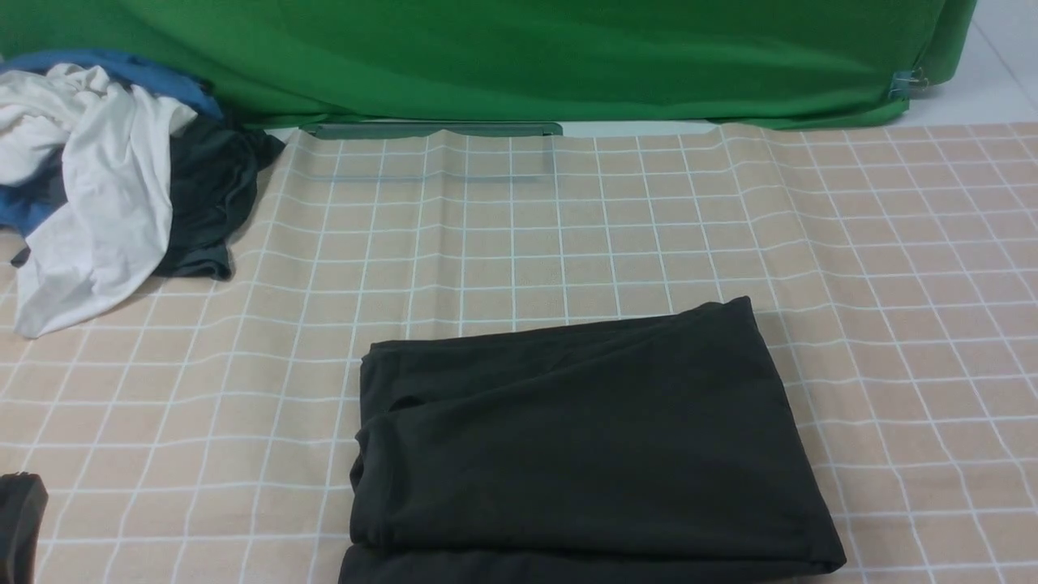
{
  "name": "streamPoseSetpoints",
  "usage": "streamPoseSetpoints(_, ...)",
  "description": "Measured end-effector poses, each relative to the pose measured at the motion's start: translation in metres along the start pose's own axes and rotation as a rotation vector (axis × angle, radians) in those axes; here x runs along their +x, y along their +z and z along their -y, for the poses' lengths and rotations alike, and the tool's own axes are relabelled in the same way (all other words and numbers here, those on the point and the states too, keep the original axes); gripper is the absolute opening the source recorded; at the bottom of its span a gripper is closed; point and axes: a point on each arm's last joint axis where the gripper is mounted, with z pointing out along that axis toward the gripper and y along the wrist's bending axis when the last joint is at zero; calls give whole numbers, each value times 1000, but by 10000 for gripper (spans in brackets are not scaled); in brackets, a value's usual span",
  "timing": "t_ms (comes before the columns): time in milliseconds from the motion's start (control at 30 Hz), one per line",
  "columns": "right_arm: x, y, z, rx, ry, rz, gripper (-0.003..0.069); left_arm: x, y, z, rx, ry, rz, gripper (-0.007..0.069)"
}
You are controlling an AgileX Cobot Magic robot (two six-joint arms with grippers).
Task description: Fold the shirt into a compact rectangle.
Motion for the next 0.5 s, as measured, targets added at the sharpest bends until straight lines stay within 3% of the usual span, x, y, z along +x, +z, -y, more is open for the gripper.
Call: streamPoseSetpoints(500,-1,-4,-1,-17,49,35,237,1,0,0,2,0,-10,20)
